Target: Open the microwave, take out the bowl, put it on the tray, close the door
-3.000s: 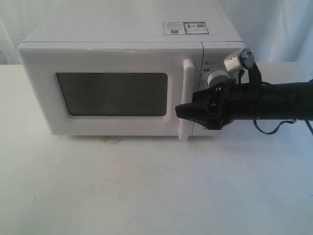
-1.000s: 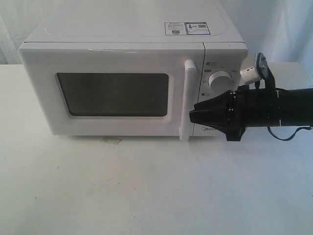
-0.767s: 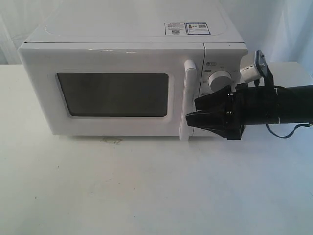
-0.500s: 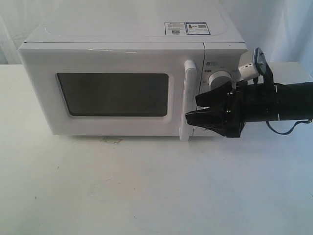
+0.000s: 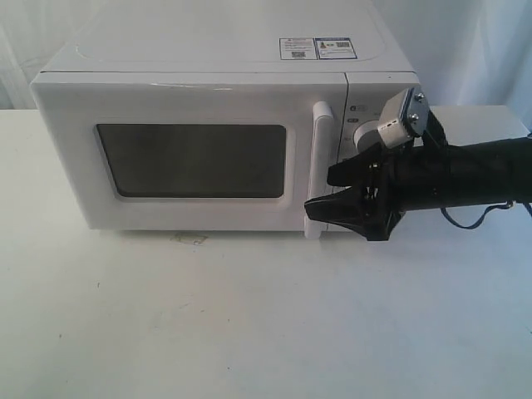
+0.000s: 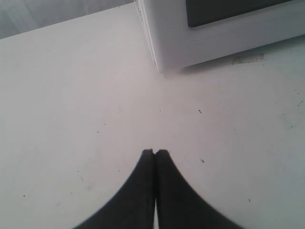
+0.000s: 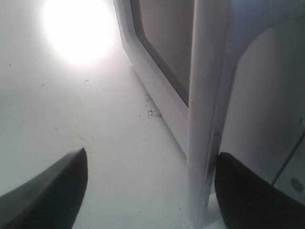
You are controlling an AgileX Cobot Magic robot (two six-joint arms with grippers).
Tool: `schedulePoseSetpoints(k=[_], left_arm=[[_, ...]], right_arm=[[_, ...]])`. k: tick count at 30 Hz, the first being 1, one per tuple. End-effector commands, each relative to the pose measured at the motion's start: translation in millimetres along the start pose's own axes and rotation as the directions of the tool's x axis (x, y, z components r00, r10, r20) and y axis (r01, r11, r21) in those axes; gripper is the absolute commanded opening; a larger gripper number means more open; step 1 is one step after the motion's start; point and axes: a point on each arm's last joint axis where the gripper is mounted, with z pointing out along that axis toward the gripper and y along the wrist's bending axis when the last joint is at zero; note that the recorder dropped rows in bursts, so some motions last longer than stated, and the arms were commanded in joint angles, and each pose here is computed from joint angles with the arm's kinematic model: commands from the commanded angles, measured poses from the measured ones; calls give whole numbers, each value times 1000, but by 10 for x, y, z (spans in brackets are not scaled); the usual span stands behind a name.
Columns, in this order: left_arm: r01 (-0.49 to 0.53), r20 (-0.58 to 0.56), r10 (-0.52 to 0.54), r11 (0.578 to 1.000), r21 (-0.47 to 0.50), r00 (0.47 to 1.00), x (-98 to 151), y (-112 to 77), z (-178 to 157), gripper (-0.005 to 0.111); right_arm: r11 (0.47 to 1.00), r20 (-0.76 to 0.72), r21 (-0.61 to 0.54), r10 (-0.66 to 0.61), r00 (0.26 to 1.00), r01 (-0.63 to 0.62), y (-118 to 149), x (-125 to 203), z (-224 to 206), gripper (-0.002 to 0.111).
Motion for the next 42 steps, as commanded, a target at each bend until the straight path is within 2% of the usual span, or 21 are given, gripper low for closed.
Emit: schedulePoseSetpoints(k=[1, 4, 7, 11, 18, 22, 26, 34, 42], left_arm=[[11, 1, -11, 1000, 2, 1000, 8, -4, 2, 0], [11, 1, -11, 1000, 2, 1000, 8, -4, 2, 0], [11, 1, -11, 1000, 2, 1000, 8, -4, 2, 0], [11, 1, -11, 1000, 2, 1000, 8, -4, 2, 0], [11, 1, -11, 1000, 2, 1000, 8, -4, 2, 0], [11, 1, -11, 1000, 2, 1000, 8, -4, 2, 0], [11, 1, -11, 1000, 2, 1000, 8, -4, 2, 0], [11, 1, -11, 1000, 2, 1000, 8, -4, 2, 0], [11, 1, -11, 1000, 2, 1000, 8, -4, 2, 0]], right_arm=[[1000, 22, 16, -10, 1000, 9, -1, -50, 46, 65], [1000, 61, 25, 17, 998, -18, -17, -81, 50, 65], [994, 88, 89, 54, 995, -62, -79, -101, 44, 65], [992, 168, 75, 87, 982, -101, -76, -171, 36, 65], [992, 165, 55, 107, 980, -117, -95, -117, 76, 65], [989, 169, 5, 144, 975, -147, -158, -16, 175, 65], [989, 212, -74, 144, 967, -131, -178, -46, 238, 65], [988, 204, -74, 146, 968, -133, -223, -25, 295, 65], [991, 247, -77, 123, 961, -107, -226, -125, 134, 64]])
